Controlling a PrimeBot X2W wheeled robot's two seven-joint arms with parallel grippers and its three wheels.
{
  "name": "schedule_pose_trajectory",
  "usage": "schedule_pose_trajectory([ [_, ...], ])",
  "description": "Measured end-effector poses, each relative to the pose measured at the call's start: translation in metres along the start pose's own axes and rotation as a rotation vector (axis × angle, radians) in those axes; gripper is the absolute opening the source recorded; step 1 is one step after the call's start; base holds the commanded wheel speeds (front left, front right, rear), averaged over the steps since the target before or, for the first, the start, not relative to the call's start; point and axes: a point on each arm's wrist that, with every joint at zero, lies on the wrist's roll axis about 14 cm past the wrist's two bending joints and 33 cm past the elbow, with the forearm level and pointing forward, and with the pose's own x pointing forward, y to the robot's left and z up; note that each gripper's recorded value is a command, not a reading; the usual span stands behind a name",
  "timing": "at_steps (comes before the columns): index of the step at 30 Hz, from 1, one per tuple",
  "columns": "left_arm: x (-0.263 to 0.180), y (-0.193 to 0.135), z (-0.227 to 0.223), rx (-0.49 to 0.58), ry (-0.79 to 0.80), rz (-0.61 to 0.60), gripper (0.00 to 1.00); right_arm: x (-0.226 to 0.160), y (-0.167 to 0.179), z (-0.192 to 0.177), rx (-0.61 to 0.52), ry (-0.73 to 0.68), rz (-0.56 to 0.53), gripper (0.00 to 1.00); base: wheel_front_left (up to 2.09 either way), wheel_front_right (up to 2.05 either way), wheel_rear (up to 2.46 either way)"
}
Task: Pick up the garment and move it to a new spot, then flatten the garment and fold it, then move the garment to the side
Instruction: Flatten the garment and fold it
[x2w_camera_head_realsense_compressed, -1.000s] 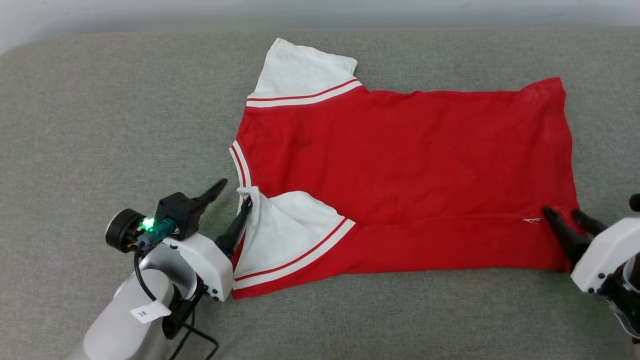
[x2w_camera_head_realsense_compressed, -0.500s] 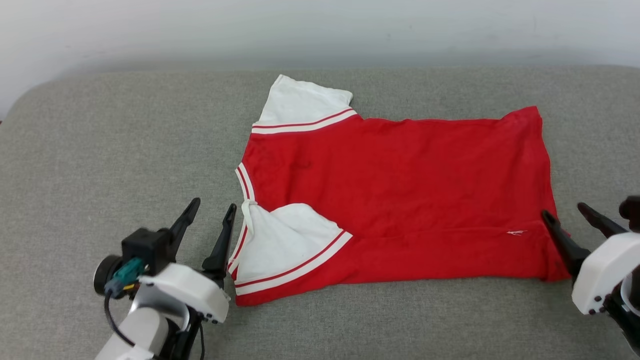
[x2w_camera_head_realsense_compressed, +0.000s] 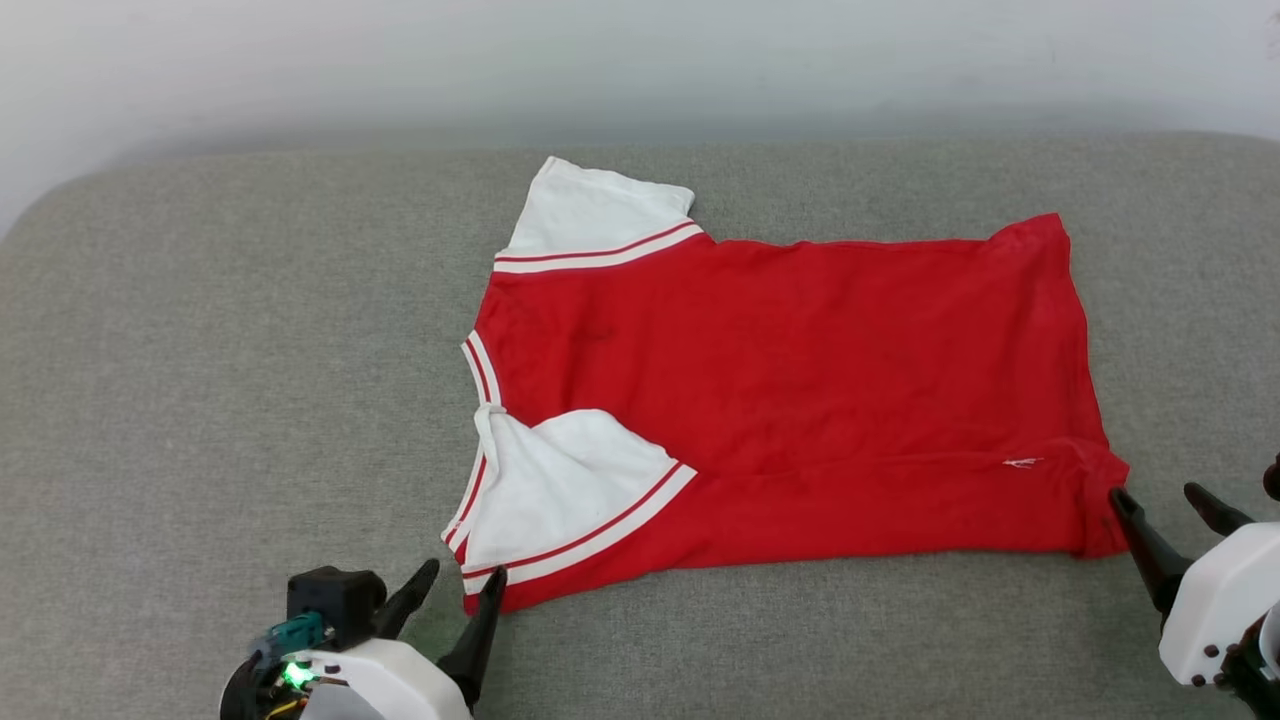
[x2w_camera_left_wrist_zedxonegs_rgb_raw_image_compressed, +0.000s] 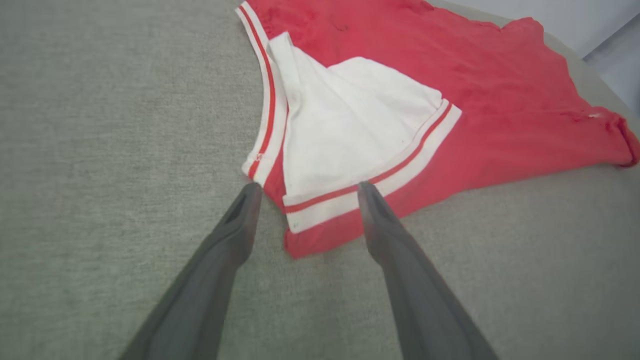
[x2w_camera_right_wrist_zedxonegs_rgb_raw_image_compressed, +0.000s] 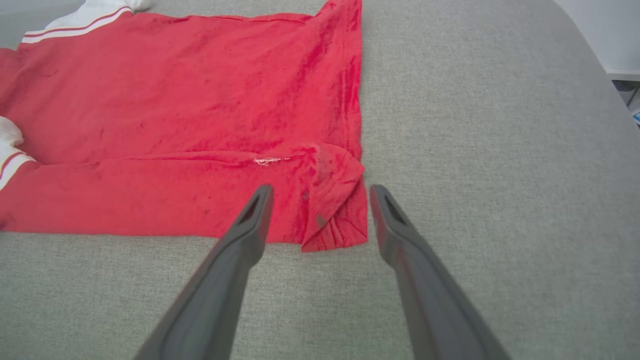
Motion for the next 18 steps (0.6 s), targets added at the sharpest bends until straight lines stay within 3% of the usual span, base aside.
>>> schedule_pose_trajectory([
  [17,0.022,0.027,-0.050,0.085,0.272,0.098,1.00,0.011,-0.002,-0.019,0.018,0.051,-0.020,1.00,0.00,0.00,0.00],
  [18,0.022,0.027,-0.054,0.080,0.291,0.093,0.95,0.012,-0.002,-0.019,0.018,0.053,-0.020,1.00,0.00,0.00,0.00],
])
